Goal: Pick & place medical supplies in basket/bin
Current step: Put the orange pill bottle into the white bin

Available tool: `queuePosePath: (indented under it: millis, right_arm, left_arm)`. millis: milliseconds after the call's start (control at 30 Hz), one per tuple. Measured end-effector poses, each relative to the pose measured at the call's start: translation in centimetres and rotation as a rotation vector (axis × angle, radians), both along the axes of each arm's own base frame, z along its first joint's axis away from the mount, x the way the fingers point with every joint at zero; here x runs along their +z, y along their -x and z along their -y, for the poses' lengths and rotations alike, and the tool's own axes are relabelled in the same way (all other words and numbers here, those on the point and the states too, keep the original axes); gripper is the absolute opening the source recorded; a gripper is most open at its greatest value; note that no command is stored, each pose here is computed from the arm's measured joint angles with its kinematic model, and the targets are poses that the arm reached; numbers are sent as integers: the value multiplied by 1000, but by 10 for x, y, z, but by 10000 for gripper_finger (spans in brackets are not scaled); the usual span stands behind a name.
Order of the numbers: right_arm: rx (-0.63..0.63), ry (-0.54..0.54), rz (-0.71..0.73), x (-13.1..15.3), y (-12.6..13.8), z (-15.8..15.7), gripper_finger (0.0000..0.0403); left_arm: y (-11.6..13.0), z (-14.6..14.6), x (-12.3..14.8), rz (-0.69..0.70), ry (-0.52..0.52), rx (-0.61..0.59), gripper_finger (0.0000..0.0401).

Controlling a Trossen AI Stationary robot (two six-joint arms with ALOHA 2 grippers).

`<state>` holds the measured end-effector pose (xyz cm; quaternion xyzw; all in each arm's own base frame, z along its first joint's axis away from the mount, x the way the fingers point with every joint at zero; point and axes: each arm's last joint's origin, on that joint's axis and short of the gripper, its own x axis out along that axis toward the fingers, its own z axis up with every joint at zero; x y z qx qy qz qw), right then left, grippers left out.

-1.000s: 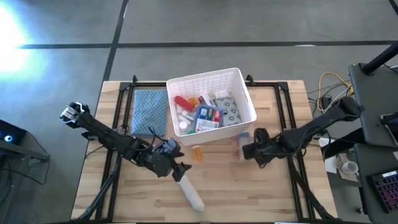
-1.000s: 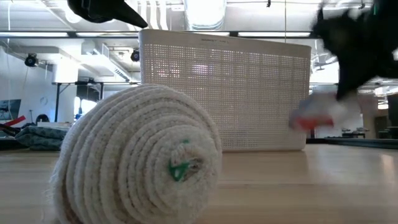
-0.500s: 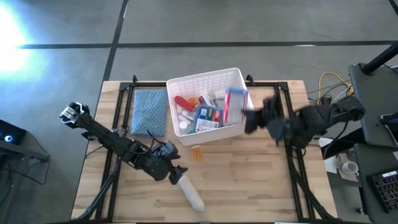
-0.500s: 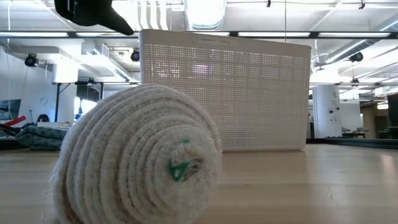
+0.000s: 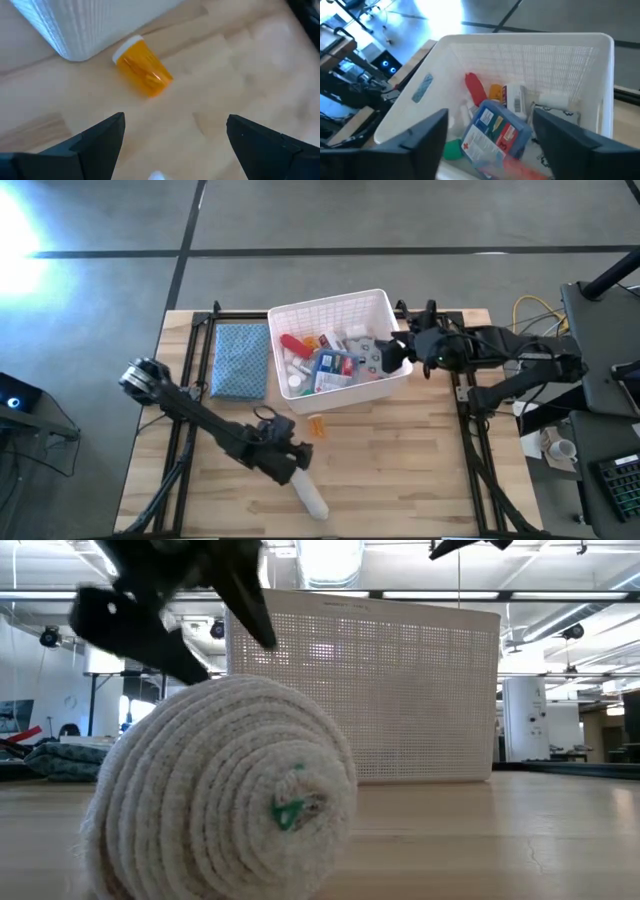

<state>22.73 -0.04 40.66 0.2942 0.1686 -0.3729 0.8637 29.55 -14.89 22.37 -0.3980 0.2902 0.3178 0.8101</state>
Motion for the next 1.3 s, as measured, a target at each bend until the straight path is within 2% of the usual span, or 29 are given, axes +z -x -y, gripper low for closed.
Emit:
queuePosePath:
  millis: [100,233,467,600,767,867,1100,1200,1300]
  right_arm:
    - [11,4,6,1,2,-4,321]
    - [31,-19,13,1,3,-13,361]
    - [36,-65,0,-4,8,-26,370]
    - [48,-78,-6,-5,10,-32,370]
    - [43,-71,-11,-6,13,-38,370]
    - [35,-62,-22,-7,15,-41,370]
    - [21,-40,-38,-8,17,-40,370]
    - [19,-37,-41,-8,17,-40,370]
    - [19,-32,-59,-9,18,-40,370]
  left_arm:
    - [-18,2,-21,5,-39,105,327]
    - [-48,-3,-32,6,-54,180,327]
    - [-83,-15,-45,-79,-113,212,327]
    - [-93,-26,-59,-130,-101,230,323]
    - [-85,-35,-78,-211,-44,264,292]
    - [-79,-37,-85,-230,-56,275,261]
    - [-62,-36,-82,-320,-88,206,150]
    - [-50,-25,-73,-384,-66,147,152]
    - [-33,-4,-47,-406,-33,62,152]
